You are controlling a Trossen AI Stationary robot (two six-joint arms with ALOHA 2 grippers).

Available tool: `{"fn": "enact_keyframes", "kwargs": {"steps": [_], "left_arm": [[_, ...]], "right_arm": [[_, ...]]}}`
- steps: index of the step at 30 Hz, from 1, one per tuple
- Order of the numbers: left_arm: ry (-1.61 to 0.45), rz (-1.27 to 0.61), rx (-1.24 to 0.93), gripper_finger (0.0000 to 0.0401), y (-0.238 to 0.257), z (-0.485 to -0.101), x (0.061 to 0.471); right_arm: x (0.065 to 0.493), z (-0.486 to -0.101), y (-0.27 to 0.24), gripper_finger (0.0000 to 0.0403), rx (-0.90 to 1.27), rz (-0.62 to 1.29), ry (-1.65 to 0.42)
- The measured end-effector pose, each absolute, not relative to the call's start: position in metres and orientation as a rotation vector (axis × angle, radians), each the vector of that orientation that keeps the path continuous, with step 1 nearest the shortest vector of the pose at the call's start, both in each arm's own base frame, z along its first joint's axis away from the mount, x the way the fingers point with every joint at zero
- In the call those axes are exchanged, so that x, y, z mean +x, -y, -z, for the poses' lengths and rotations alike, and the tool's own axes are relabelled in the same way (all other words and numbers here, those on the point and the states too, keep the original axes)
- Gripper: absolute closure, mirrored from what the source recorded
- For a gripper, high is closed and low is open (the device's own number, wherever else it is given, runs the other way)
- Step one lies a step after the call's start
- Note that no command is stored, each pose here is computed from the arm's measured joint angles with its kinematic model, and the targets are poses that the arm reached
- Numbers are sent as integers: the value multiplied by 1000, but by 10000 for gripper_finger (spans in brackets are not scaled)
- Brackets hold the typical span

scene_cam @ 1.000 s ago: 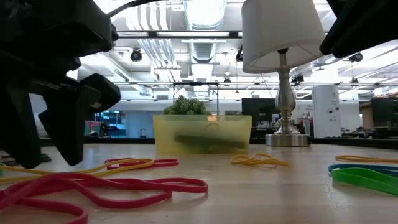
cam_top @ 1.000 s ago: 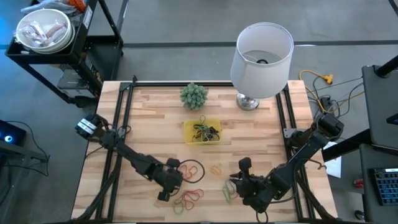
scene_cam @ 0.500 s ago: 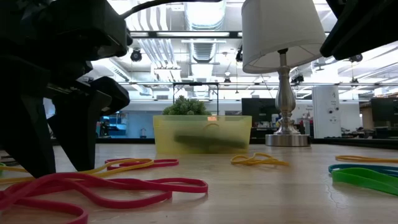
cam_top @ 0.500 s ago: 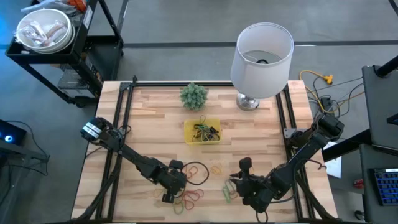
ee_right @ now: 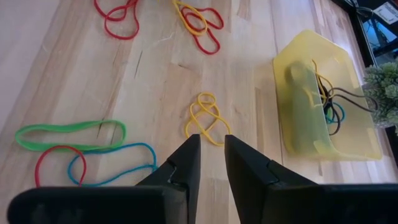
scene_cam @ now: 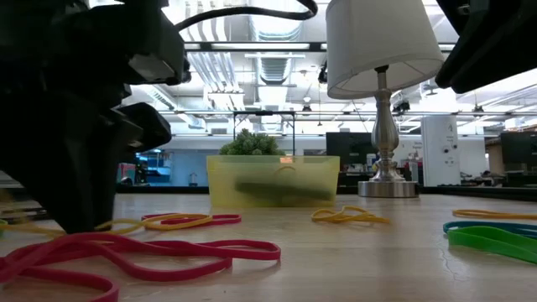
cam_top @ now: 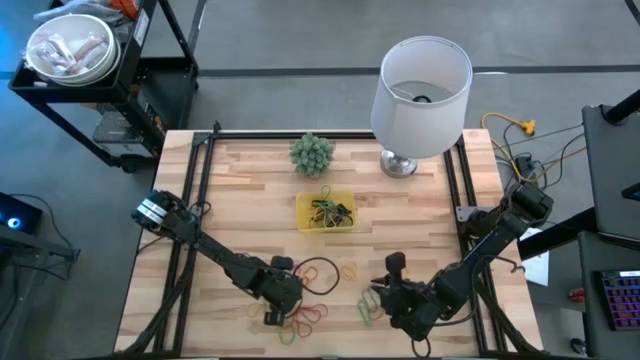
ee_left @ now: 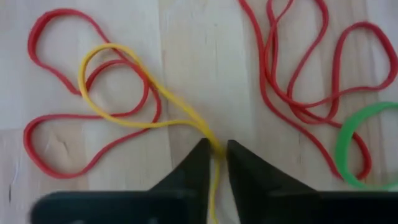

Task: Pick and place rubber bands into bin
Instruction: Put the yellow rubber band into the yellow bin

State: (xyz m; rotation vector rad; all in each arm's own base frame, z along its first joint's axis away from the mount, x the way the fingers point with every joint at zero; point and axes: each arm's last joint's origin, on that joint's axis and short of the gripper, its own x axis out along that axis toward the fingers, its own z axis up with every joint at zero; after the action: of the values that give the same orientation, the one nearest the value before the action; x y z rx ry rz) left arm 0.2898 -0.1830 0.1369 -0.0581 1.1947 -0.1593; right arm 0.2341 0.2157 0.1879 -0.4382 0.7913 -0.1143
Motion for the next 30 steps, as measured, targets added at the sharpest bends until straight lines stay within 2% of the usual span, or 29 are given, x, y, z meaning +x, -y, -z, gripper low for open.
{"fn": "enact_keyframes", "kwargs": {"steps": [2, 6, 14, 30], "left_arm": [[-1202, 176, -31, 392, 183, -136, 289], [-1172, 162, 74, 396, 182, -136, 288], [-1180, -121, 351, 401, 172, -144, 281], [-784, -551, 783, 401, 177, -177, 281]], "right_arm": [[234, -188, -216, 334, -438, 114, -791], [234, -188, -216, 338, -438, 114, -791], [234, -187, -216, 337, -437, 114, -790], [232, -183, -213, 341, -440, 120, -799]]}}
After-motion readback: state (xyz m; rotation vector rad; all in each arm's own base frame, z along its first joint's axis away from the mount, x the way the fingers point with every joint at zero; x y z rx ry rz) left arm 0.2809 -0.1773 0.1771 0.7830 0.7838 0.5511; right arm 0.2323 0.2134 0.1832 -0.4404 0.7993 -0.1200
